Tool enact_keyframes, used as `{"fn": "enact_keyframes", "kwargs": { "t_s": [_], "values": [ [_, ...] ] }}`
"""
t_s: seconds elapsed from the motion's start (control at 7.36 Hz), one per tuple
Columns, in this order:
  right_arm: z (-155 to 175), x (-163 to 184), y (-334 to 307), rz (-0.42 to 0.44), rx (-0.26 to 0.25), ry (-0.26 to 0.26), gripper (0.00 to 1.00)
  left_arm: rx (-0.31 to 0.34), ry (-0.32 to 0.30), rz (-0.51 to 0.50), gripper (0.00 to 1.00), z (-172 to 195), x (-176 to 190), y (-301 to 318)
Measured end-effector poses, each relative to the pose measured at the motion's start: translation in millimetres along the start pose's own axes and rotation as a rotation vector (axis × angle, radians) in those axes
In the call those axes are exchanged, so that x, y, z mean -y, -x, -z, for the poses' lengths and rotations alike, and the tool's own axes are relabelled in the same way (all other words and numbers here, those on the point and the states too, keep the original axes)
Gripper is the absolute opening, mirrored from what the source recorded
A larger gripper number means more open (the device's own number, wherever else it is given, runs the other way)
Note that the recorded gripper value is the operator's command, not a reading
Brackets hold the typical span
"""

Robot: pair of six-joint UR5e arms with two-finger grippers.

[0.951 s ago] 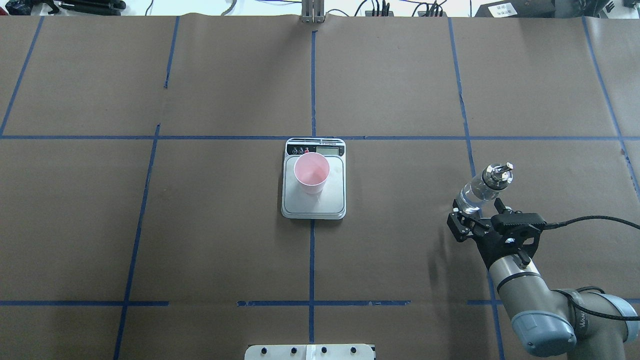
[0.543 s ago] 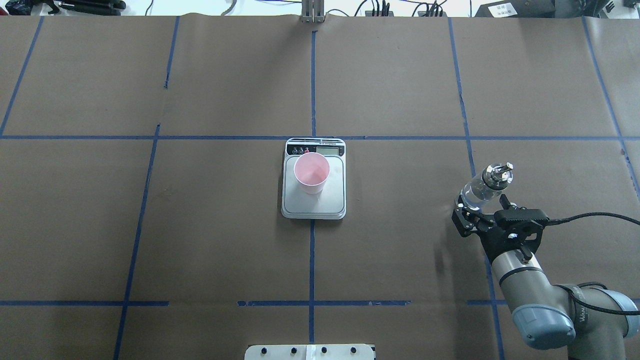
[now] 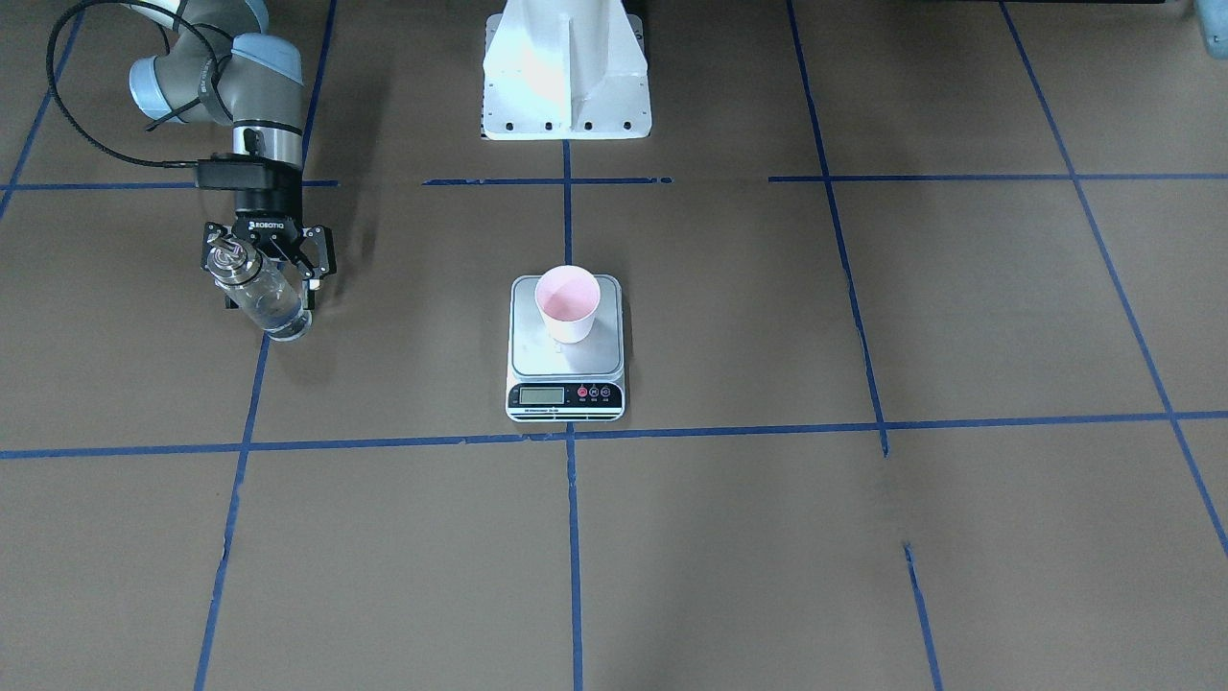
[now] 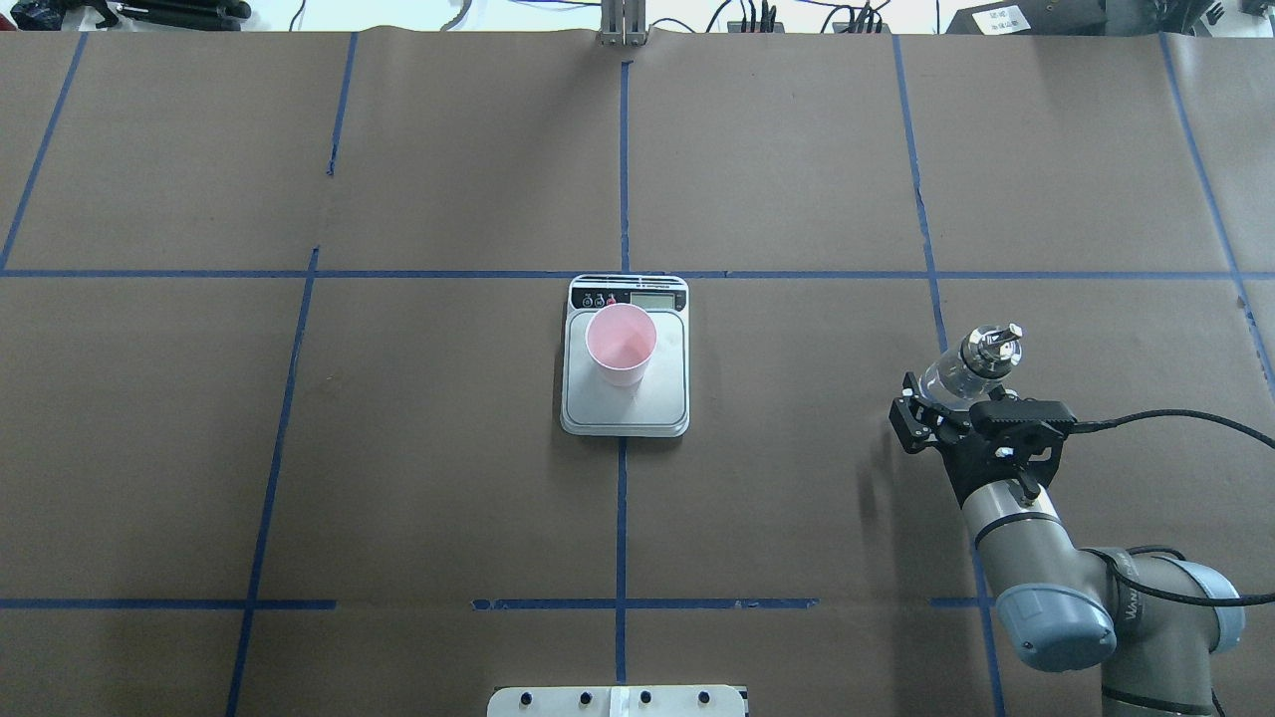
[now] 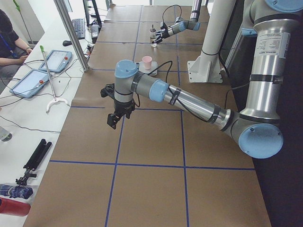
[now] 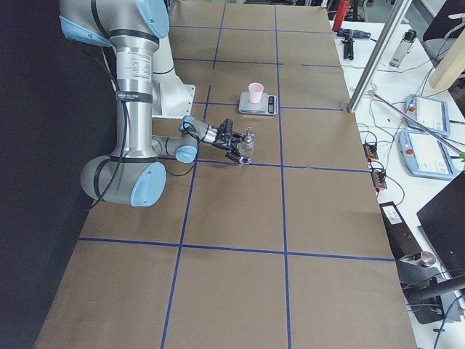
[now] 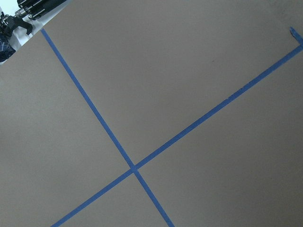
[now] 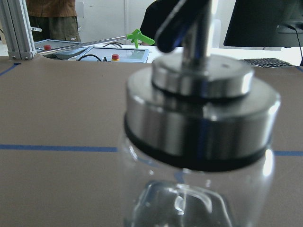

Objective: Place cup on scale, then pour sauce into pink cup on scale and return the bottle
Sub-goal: 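Close the right gripper around the glass dispenser body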

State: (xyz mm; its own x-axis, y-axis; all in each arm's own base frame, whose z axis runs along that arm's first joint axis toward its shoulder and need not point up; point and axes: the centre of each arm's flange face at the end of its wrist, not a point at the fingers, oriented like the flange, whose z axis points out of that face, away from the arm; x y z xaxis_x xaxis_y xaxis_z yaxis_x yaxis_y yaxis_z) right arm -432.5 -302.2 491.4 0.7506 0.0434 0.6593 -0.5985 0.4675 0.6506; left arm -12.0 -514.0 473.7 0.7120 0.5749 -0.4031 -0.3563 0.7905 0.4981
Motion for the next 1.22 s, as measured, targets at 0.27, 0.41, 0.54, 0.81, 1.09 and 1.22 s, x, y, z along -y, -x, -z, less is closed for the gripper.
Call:
{"fn": "enact_keyframes", "kwargs": {
  "t_s": [0.27, 0.41, 0.54, 0.81, 1.09, 1.22],
  "values": [
    [-9.6, 0.4, 4.4, -0.004, -0.010, -0.009, 0.93, 0.000, -0.001, 0.000, 1.00, 0.4, 0.2, -0.3],
    [-11.2, 0.4, 4.1, -0.003, -0.012, -0.010, 0.72, 0.000, -0.001, 0.000, 1.00, 0.5, 0.2, -0.3],
    [-11.7, 0.5, 4.3, -0.005, -0.012, -0.011, 0.49, 0.000, -0.001, 0.001, 1.00, 0.4, 0.1, -0.3],
    [-11.7, 0.9, 4.5, -0.008, -0.012, -0.014, 0.00, 0.000, 0.000, 0.001, 1.00, 0.1, 0.0, 0.0],
    [-10.9, 3.2, 5.1, -0.014, -0.010, -0.022, 0.00, 0.000, 0.001, 0.002, 1.00, -0.7, -0.2, 0.4],
    [-9.6, 6.2, 6.1, -0.018, -0.008, -0.029, 0.00, -0.001, 0.002, 0.003, 1.00, -1.0, -0.4, 0.6]
  ]
}}
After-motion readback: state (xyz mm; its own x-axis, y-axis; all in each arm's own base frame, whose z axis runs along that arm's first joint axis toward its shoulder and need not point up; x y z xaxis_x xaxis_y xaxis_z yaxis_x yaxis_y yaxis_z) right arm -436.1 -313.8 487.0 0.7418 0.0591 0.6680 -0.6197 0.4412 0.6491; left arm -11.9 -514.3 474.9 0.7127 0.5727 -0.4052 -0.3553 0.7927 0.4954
